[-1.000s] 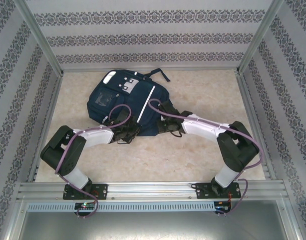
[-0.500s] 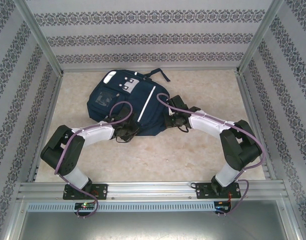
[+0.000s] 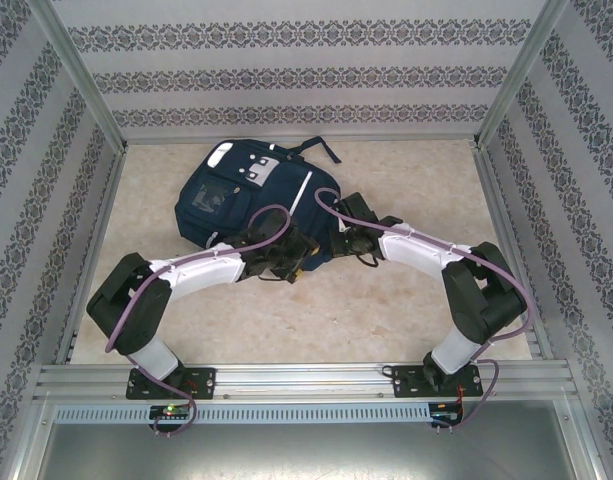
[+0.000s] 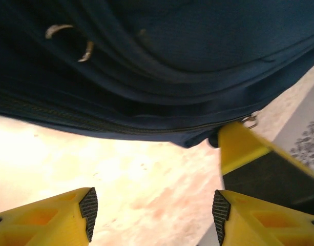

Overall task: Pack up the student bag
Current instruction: Zip the student bag at the middle-left of the table.

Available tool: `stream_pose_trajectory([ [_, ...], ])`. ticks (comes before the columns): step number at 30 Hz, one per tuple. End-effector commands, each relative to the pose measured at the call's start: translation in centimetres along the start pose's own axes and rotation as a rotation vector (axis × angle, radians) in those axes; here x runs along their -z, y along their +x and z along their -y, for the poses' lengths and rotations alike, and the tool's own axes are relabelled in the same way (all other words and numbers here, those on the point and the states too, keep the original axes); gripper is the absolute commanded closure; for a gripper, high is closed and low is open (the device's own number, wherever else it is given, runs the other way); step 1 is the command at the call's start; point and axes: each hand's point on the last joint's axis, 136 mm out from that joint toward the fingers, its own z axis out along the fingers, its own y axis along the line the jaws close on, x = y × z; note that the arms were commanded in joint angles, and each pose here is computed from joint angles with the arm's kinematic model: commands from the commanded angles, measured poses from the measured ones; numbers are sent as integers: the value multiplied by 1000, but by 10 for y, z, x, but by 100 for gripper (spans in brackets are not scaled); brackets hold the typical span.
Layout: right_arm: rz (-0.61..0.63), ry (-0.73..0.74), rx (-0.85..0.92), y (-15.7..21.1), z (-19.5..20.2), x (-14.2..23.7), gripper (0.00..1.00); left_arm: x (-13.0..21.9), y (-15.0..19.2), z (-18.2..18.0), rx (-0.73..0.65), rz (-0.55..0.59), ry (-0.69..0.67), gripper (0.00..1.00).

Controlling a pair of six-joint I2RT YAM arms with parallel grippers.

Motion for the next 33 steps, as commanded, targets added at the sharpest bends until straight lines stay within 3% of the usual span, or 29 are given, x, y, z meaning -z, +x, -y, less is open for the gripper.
stream_pose_trajectory([
  [1,5,-3,-5,7,-2,6,100,-12,-10,21,163,57,125,36],
  [7,12,-24,-14,9,-5,7,100,-35,-21,15,216,105,111,35],
  [14,10,-43,-19,9,-10,5,100,-62,-33,-28,263,158,-7,40],
  [15,9,-44,-19,10,-10,5,100,-65,-33,-34,271,157,-26,45],
  [19,1,-41,-20,12,-10,2,100,-68,-37,-54,280,172,-68,87],
  [21,-3,-37,-19,13,-10,2,100,-61,-40,-63,282,189,-84,100],
  [25,2,-32,-17,13,-10,4,100,-34,-51,-83,266,236,-146,100],
  [33,-12,-40,-3,15,-18,8,100,57,-83,-154,238,383,-324,100],
])
